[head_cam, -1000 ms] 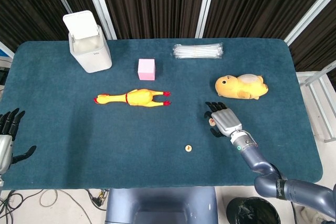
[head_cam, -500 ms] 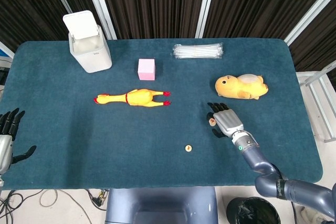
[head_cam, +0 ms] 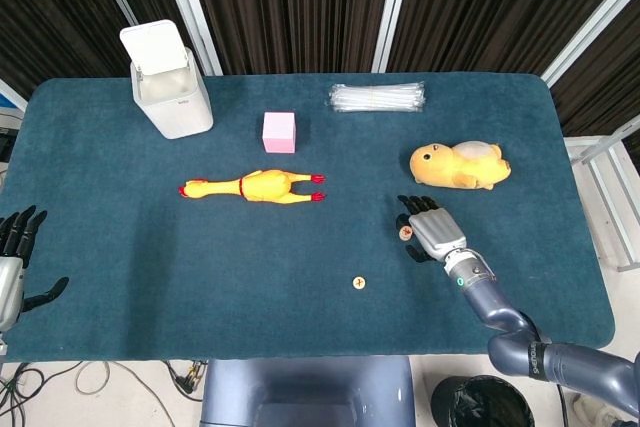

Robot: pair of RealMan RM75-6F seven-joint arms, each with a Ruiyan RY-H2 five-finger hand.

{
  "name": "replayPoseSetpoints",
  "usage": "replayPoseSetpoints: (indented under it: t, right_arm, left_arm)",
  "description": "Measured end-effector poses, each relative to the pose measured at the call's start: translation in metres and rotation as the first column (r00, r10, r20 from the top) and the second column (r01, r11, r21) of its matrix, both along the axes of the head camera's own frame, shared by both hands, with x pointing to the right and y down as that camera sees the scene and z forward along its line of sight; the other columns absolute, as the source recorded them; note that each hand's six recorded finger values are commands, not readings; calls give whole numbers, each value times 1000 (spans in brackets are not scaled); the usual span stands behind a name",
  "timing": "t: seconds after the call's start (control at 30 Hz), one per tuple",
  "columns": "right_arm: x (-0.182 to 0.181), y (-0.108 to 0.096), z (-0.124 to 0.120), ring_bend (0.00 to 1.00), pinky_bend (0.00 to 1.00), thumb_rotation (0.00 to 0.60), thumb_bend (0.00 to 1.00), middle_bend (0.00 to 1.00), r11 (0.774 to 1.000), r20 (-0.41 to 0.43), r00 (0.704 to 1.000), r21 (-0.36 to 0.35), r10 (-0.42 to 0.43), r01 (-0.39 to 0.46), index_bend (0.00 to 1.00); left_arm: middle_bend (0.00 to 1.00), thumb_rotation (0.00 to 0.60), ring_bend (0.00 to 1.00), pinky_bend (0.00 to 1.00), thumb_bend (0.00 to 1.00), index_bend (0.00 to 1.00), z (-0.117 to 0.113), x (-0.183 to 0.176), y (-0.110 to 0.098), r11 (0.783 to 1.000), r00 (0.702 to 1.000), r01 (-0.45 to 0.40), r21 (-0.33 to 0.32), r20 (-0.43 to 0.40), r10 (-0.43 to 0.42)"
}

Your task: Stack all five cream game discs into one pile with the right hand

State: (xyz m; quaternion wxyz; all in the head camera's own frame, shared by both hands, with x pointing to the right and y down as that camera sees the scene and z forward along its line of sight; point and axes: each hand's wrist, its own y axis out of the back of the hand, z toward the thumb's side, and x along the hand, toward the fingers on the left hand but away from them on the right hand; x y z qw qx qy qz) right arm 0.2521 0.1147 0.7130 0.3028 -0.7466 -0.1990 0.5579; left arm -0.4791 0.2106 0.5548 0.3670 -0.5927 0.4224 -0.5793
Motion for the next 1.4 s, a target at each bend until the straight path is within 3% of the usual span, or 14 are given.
replayPoseSetpoints:
  t: [0.23,0.47,0.77,1.03,1.4]
  right_arm:
    - [-8,-6,-7,0,87,600,473,0,1000,28,1000,20,-2,2,376]
    - [-15,0,-23,0,86,600,473,0,999,42,999,36,-35,34,289]
    - [-20,38,-39,0,87,600,469,0,993,51,992,32,-114,112,287]
    - [-38,72,-24,0,86,600,466,0,986,77,983,13,-164,164,286]
    - [-63,83,-18,0,86,600,422,0,980,112,974,26,-198,196,286]
  left_arm:
    - [0,600,0,63,169,49,0,0,0,1000,1000,0,-1,1,0]
    - [0,600,0,62,170,49,0,0,0,1000,1000,-1,-2,-3,0]
    - [0,600,0,62,169,49,0,0,0,1000,1000,-1,-3,-3,1]
    - [0,600,0,57,169,49,1,0,0,1000,1000,0,-4,-4,0]
    - [0,600,0,49,169,49,1,0,0,1000,1000,0,-6,-8,0]
